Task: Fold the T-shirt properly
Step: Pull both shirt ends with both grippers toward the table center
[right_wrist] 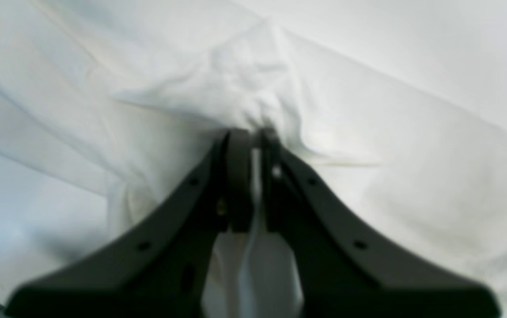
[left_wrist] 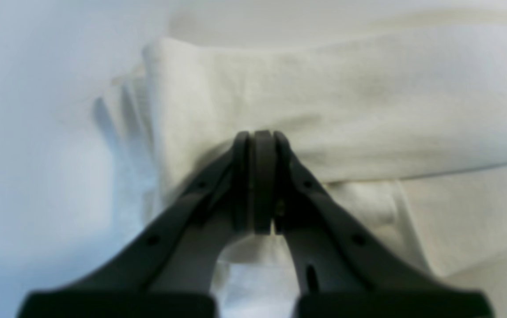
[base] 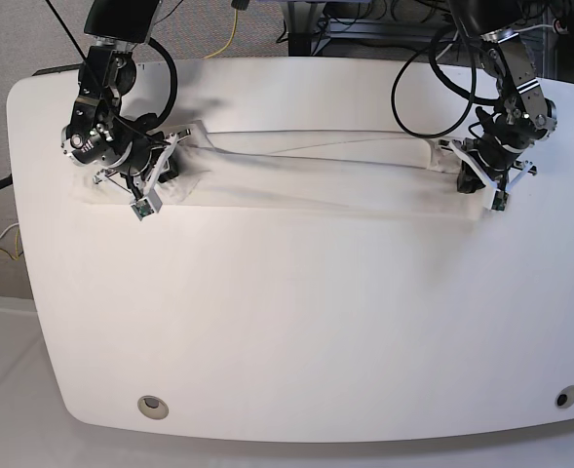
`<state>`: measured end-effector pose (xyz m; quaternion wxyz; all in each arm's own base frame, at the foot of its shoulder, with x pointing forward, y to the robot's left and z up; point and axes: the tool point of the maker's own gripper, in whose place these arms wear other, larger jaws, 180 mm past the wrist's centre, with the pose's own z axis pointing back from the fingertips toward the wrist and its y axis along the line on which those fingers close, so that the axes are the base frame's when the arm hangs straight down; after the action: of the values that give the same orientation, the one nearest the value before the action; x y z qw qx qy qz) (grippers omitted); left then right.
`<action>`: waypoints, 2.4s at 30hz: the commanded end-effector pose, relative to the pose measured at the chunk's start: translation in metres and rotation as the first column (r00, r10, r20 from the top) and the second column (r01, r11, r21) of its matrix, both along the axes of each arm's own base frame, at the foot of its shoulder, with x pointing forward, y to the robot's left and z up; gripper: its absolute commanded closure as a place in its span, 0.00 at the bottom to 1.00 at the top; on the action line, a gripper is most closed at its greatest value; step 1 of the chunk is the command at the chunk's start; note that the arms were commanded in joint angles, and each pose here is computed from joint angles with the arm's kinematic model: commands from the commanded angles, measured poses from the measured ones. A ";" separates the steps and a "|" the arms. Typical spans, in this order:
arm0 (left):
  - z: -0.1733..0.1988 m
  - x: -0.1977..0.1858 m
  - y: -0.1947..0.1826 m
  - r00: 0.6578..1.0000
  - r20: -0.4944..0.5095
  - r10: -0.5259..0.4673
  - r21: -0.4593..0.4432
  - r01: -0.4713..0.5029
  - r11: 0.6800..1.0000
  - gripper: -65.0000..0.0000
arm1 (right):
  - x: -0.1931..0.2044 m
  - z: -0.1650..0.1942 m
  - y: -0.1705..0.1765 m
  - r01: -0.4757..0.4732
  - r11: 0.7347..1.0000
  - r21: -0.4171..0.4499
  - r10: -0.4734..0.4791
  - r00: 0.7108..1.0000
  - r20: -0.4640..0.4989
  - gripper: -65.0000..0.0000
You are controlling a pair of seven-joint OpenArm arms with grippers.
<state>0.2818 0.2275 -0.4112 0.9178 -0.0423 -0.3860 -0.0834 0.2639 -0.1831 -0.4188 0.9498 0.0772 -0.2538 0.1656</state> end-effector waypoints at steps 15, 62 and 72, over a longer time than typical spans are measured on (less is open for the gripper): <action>0.006 0.031 0.002 0.999 0.036 0.020 -0.029 -0.019 0.999 0.98 | 0.018 0.006 0.024 0.015 0.998 0.065 -0.017 0.999 0.038 0.92; 0.024 0.071 0.015 0.993 0.112 0.033 -0.047 -0.028 0.999 0.98 | 0.060 0.011 -0.005 0.109 0.994 0.032 -0.112 0.988 0.108 0.92; 0.028 0.082 0.006 0.992 0.122 0.022 -0.038 -0.017 0.999 0.98 | 0.061 0.012 -0.006 0.112 0.993 0.030 -0.115 0.987 0.109 0.92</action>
<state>0.3520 0.2300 -0.3978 0.9028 -0.0558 -0.4199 -0.0739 0.3143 -0.1834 -0.4187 0.9462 0.0744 -0.2942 0.1123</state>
